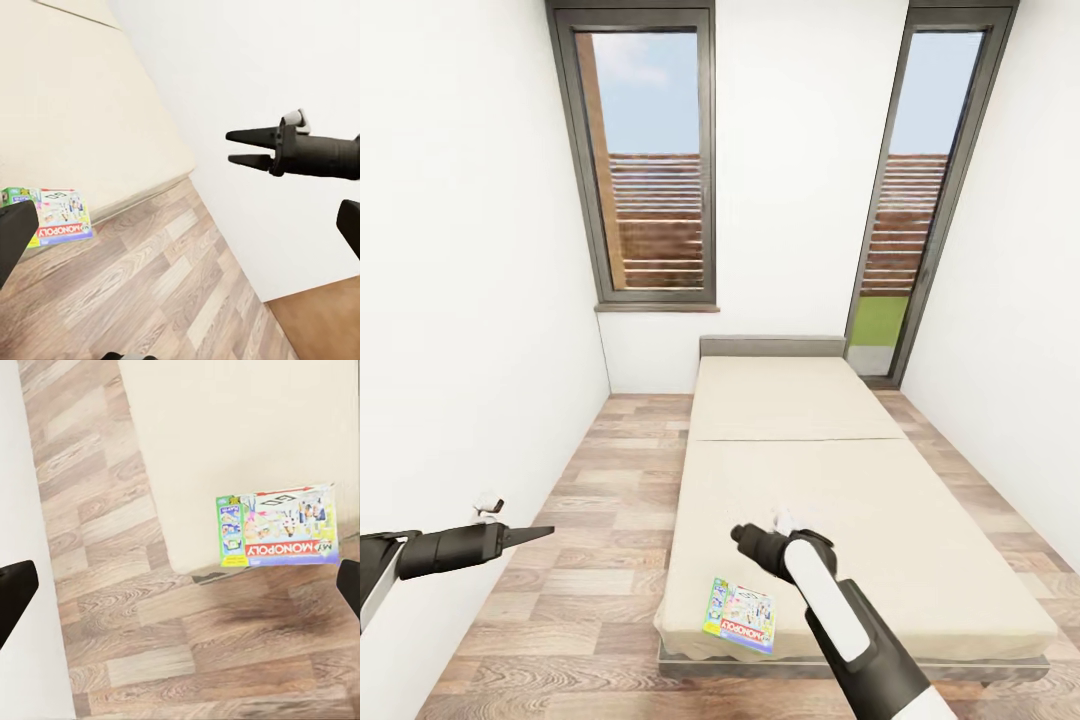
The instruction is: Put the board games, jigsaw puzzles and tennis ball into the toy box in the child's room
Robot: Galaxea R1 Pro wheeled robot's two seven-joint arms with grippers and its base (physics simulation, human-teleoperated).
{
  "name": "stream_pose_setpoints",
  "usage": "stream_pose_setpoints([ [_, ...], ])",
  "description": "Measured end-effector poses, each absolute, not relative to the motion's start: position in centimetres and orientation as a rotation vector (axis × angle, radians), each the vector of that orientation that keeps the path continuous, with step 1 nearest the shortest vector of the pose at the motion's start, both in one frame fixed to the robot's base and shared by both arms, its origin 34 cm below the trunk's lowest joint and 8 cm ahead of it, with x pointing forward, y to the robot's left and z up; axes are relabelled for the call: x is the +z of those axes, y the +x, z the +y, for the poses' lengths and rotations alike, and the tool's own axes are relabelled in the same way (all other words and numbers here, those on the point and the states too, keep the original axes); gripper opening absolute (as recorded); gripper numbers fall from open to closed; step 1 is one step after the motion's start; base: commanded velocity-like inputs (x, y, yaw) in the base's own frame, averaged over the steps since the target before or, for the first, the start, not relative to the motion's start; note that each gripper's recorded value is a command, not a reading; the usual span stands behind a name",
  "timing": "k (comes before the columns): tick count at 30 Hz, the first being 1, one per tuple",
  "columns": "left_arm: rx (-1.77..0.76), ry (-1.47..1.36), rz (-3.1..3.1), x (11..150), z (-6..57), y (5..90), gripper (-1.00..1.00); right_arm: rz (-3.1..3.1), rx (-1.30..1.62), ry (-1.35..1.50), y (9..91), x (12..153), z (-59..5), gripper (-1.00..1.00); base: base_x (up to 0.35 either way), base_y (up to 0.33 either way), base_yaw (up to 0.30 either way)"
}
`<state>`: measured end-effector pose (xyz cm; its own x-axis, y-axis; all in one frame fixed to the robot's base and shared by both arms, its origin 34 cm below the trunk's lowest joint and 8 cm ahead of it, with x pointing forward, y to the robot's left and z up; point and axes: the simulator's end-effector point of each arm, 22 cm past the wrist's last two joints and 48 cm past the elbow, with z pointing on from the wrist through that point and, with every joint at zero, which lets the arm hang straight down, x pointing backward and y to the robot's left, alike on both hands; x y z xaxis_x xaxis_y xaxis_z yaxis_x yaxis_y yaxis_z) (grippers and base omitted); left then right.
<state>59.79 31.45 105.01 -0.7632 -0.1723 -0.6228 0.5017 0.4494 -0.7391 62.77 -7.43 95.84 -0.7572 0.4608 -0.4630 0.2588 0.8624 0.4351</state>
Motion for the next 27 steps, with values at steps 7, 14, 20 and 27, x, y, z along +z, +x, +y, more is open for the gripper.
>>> stream_pose_setpoints([
  [7,-1.348,0.275,2.057,105.1,31.5,59.8,1.0,2.386,0.571,0.531,63.8,96.6,-6.5,1.0,0.0,0.0,0.0],
  [14,-1.346,0.276,2.057,105.1,31.5,59.8,1.0,2.344,0.545,0.524,64.2,97.0,-9.4,1.0,0.0,0.0,0.0],
  [20,-1.343,0.276,2.058,105.1,31.7,59.7,1.0,2.307,0.532,0.515,63.7,97.2,-12.6,1.0,0.0,0.0,0.0],
  [27,-1.339,0.274,2.06,105.1,31.8,59.7,1.0,2.287,0.593,0.489,63.2,97.3,-12.5,1.0,0.0,0.0,0.0],
])
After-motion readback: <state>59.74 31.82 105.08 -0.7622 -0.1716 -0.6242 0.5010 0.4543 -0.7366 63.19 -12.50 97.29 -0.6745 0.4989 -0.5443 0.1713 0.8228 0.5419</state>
